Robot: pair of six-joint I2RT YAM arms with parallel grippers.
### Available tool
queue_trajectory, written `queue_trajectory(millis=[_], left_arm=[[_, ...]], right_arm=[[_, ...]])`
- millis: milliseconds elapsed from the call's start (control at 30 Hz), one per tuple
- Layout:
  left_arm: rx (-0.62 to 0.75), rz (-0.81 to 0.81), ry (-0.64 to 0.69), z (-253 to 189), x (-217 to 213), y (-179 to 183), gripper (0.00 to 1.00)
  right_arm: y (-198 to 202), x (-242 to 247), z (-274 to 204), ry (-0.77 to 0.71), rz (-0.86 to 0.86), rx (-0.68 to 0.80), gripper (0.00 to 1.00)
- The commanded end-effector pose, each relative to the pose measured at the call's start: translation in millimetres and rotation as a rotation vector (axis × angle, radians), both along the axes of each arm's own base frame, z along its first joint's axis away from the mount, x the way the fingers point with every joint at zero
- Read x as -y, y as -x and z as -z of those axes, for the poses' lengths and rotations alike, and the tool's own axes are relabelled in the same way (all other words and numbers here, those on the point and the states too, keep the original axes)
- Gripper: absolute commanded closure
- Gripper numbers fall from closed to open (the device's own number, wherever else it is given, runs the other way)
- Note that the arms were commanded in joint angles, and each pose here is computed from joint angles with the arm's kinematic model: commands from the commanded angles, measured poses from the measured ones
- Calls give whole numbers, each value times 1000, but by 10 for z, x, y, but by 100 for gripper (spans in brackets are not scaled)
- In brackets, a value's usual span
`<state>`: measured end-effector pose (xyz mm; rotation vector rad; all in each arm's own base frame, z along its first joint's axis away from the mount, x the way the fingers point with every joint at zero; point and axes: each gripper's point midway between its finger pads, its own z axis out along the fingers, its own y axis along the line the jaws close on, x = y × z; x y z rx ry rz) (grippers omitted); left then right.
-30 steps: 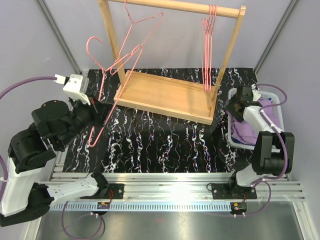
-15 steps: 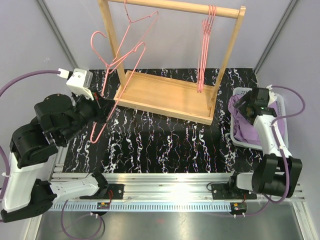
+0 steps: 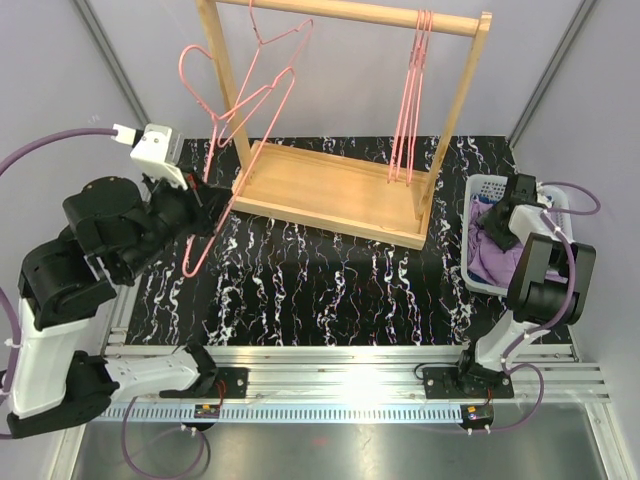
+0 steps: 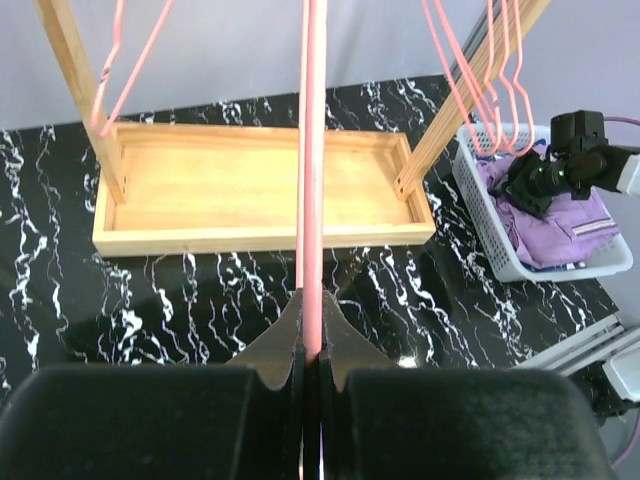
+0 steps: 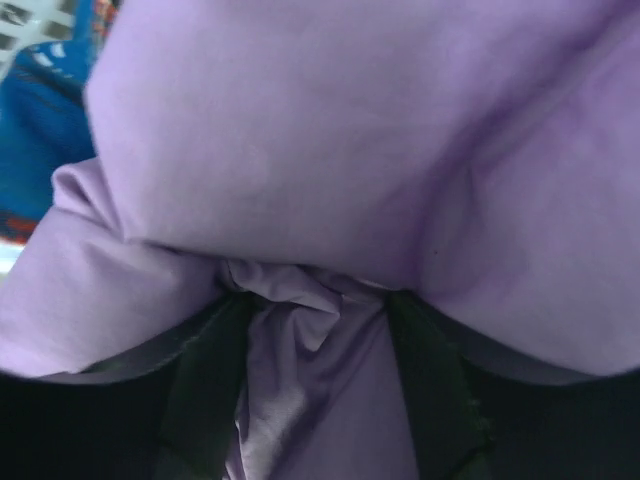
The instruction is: Remove the trousers from the hanger
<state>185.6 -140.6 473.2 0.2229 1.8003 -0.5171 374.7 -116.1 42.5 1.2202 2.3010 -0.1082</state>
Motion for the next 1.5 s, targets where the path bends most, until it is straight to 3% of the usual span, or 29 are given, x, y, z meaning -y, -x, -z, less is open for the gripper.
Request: queue_trajectory(millis=[0, 100, 267, 433, 533, 633, 700, 833, 933, 1067, 1267, 1367, 1467], left_arm=[[54, 15, 10, -156, 121, -106, 100], [57, 19, 5, -67, 243, -202, 100], [64, -17, -18, 110, 440, -458, 100], [64, -13, -56, 183, 645, -656, 100], [64, -10, -70, 176, 747, -767, 100], [65, -11, -87, 174, 805, -941, 100], [60, -14, -97, 156, 876, -1081, 100], [46, -10, -95, 109, 999, -1383, 100], [62, -25, -100, 76, 1088, -1623, 100], [72, -80, -92, 78, 1110, -2009, 100], [132, -157, -63, 37, 1094, -2497, 100], [176, -162, -39, -44, 1130, -2675, 100], [132, -164, -81, 181, 1174, -2890, 100]], right_arm=[[472, -230, 369, -67, -49, -197, 30], [373, -128, -53, -6, -42, -128, 23], [257, 49, -1555, 161, -12, 173, 15], [634, 32, -2921, 311, -18, 441, 1], [979, -267, -3476, 313, -129, 608, 0], [1271, -907, -3875, 231, -414, 826, 1], [1525, -1186, -4051, 199, -513, 925, 0], [1893, -1369, -4176, 188, -544, 992, 1], [2097, -1603, -4176, 87, -586, 1055, 0], [2170, -1925, -3993, -107, -695, 1057, 0], [2258, -2111, -3694, -203, -792, 1000, 1], [2341, -2141, -3580, -190, -836, 971, 1], [2418, -2120, -3556, -145, -861, 959, 0]])
